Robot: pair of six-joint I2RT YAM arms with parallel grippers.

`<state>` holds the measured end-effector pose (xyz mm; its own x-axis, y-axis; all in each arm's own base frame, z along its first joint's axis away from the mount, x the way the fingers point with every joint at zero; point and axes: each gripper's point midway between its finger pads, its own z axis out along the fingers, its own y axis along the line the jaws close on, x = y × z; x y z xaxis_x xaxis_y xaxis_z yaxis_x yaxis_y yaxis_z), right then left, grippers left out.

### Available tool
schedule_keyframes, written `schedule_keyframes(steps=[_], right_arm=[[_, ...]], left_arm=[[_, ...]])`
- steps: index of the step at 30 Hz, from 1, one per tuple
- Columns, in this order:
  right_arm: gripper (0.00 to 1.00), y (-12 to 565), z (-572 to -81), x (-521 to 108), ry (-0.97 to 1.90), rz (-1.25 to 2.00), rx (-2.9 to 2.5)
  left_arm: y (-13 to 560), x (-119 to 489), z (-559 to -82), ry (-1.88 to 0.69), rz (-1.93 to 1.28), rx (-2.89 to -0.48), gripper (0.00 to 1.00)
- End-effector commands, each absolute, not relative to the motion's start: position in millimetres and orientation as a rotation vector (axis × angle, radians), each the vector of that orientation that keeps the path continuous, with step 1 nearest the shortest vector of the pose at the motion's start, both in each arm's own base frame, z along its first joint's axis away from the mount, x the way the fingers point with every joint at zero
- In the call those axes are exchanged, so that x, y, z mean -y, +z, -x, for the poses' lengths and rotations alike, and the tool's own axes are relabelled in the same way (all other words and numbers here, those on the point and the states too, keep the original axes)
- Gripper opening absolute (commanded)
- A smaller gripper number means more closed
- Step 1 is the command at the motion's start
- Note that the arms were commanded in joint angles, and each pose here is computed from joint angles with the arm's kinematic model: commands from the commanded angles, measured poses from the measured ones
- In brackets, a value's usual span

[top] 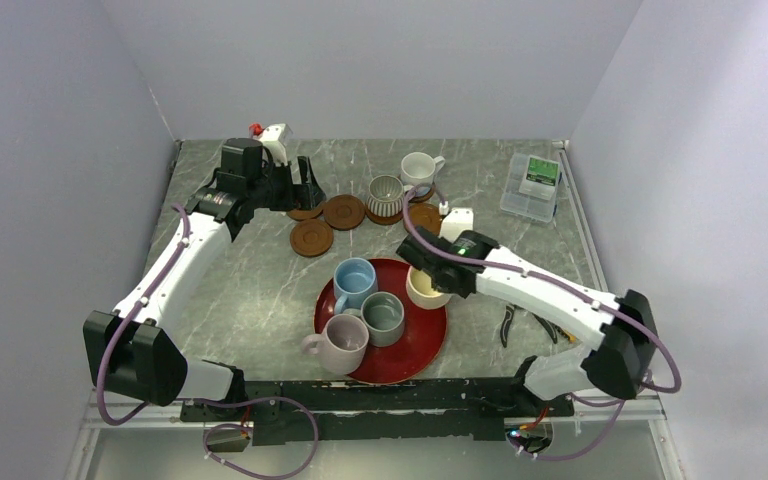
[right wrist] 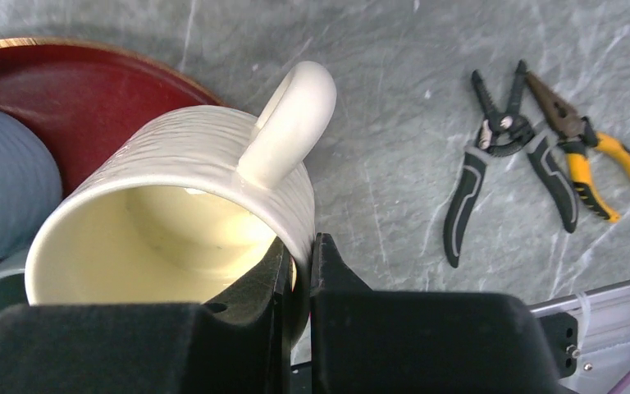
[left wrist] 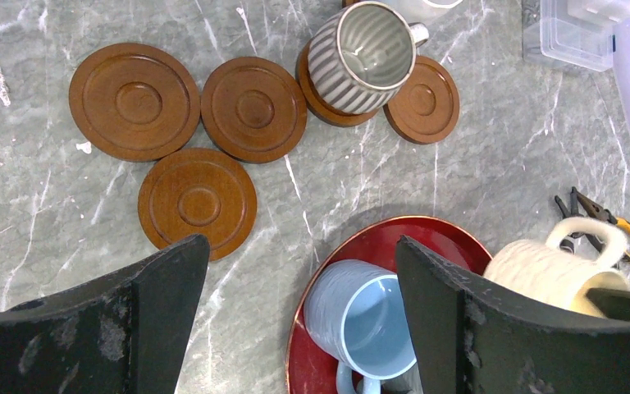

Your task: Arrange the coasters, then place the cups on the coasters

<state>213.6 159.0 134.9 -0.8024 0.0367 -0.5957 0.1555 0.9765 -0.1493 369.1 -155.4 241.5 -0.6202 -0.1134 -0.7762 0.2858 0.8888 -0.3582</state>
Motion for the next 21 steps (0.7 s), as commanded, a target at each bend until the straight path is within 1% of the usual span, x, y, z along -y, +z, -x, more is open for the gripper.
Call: schedule_keyframes(steps=[1, 5, 10, 13, 21], right_arm=[[0.0, 197, -242, -140, -0.203, -0.207, -2.322], [0.0, 211, -273, -135, -0.161, -0.158, -2.294], [0.0, 218, -324, -137, -0.077, -0.115, -2.273], [0.0, 216, -354, -140, -0.028, -0.097, -2.287], [0.0, 192, -423, -153, -0.021, -0.055, -2.297]], left_arm=[[261, 157, -369, -0.576, -0.144, -2.112, 0.9], [265, 155, -369, -0.566, -0.143, -2.107, 0.9], [270, 155, -367, -0.568, -0.146, -2.097, 0.9], [271, 154, -367, -0.561, -0.145, -2.093, 0.9], [271, 154, -367, -0.564, -0.146, -2.097, 0.9]])
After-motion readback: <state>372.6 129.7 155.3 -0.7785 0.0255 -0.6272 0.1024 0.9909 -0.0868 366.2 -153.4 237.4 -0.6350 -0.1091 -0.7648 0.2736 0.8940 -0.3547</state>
